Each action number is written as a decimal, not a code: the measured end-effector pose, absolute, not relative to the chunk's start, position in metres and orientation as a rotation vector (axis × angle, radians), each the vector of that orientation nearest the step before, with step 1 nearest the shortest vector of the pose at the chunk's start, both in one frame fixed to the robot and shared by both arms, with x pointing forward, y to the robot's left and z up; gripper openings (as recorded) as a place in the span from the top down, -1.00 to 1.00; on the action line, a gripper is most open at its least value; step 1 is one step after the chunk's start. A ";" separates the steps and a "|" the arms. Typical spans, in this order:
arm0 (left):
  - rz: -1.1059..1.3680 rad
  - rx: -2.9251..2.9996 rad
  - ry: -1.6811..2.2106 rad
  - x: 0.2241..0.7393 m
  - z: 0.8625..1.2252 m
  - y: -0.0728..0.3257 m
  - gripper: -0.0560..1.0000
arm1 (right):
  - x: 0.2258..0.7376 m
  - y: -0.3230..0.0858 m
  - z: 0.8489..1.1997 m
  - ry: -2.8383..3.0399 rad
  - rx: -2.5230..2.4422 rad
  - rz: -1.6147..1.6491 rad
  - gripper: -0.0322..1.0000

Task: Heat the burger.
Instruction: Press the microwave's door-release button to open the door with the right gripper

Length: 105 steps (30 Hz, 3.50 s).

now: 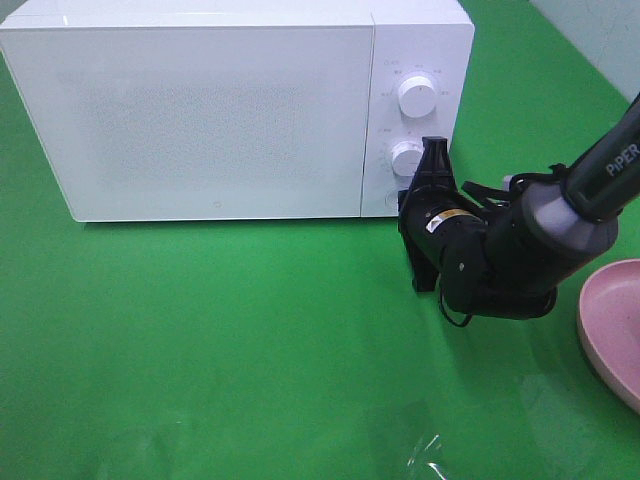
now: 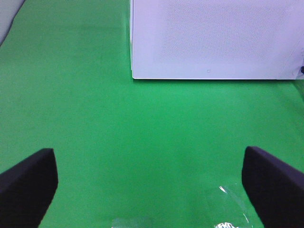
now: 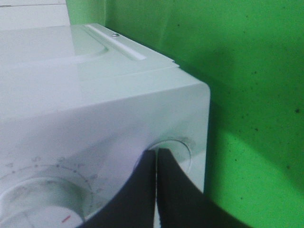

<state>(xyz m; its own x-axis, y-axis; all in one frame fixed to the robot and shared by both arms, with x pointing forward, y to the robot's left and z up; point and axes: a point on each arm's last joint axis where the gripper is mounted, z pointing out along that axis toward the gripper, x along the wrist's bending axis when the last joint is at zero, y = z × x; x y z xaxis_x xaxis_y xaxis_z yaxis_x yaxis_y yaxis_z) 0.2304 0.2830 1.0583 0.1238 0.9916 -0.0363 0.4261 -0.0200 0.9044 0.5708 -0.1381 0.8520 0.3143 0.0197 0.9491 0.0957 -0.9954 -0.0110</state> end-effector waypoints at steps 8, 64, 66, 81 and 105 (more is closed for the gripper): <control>0.864 1.576 1.424 0.230 1.058 0.283 -0.95 | 0.571 -0.136 0.853 -0.088 -2.461 -1.779 0.88; 0.864 1.576 1.424 0.230 1.058 0.283 -0.95 | 0.589 -0.123 0.837 0.032 -2.487 -1.864 0.88; 0.864 1.576 1.424 0.230 1.058 0.283 -0.95 | 0.590 -0.123 0.837 0.032 -2.489 -1.866 0.88; 0.864 1.576 1.424 0.230 1.058 0.283 -0.95 | 0.590 -0.123 0.837 0.032 -2.494 -1.865 0.88; 0.864 1.576 1.424 0.230 1.058 0.283 -0.95 | 0.566 -0.122 0.850 -0.156 -2.502 -1.734 0.88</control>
<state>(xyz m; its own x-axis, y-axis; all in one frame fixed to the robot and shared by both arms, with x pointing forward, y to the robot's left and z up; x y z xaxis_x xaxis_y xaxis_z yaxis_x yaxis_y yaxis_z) 0.2304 0.2830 1.0583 0.1238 0.9916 -0.0363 0.4261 -0.0200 0.9044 0.5663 -0.1224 0.8504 0.3489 0.0310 0.9367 0.1369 -0.9904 -0.0182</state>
